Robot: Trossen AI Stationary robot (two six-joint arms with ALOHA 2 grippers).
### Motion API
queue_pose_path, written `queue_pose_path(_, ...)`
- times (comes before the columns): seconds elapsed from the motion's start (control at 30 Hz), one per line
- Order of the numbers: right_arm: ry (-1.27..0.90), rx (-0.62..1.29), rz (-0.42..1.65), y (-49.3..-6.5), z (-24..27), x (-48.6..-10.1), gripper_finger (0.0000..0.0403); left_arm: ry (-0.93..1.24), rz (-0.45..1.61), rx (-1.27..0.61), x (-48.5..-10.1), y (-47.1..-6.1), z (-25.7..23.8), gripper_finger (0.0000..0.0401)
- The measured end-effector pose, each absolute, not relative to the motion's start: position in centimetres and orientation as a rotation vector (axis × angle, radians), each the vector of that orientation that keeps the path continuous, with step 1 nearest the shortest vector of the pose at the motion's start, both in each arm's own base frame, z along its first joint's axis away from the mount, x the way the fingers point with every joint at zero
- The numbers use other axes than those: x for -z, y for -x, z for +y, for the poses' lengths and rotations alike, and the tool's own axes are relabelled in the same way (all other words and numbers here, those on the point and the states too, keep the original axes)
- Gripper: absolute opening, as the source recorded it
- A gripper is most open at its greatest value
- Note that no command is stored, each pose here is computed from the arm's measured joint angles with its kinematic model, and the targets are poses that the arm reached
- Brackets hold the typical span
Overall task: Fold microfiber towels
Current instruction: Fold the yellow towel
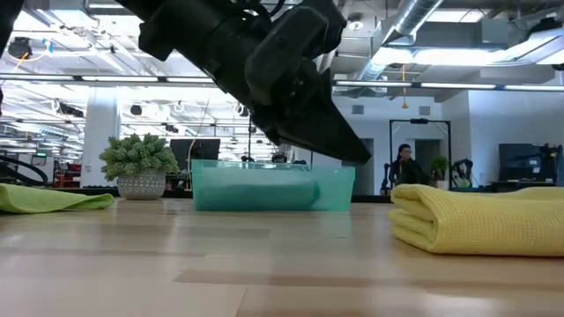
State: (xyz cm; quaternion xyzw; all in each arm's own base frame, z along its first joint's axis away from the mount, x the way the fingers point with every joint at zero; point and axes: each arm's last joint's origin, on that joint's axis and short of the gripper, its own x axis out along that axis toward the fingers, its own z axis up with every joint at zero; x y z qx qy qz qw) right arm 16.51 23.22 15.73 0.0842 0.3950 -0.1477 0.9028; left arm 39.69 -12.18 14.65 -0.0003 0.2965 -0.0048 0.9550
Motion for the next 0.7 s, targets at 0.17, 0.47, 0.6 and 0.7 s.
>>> queue_pose_path(0.17,-0.087,0.224,0.8,-18.3,23.3,-15.6,0.0219,0.002,0.592,0.009,-14.7,-39.7,-12.2,0.0)
queue_pose_path(0.47,-0.107,0.283,0.833,-22.3,20.5,-15.3,0.0197,0.007,0.596,0.01,-14.6,-39.8,-12.2,0.0)
queue_pose_path(0.6,-0.135,0.31,0.886,-22.4,19.8,-15.1,0.0168,0.035,0.582,0.012,-14.7,-39.8,-12.3,0.0)
queue_pose_path(0.7,-0.168,0.338,0.904,-21.6,20.1,-15.0,0.0138,0.047,0.564,0.029,-14.9,-39.8,-12.7,0.0)
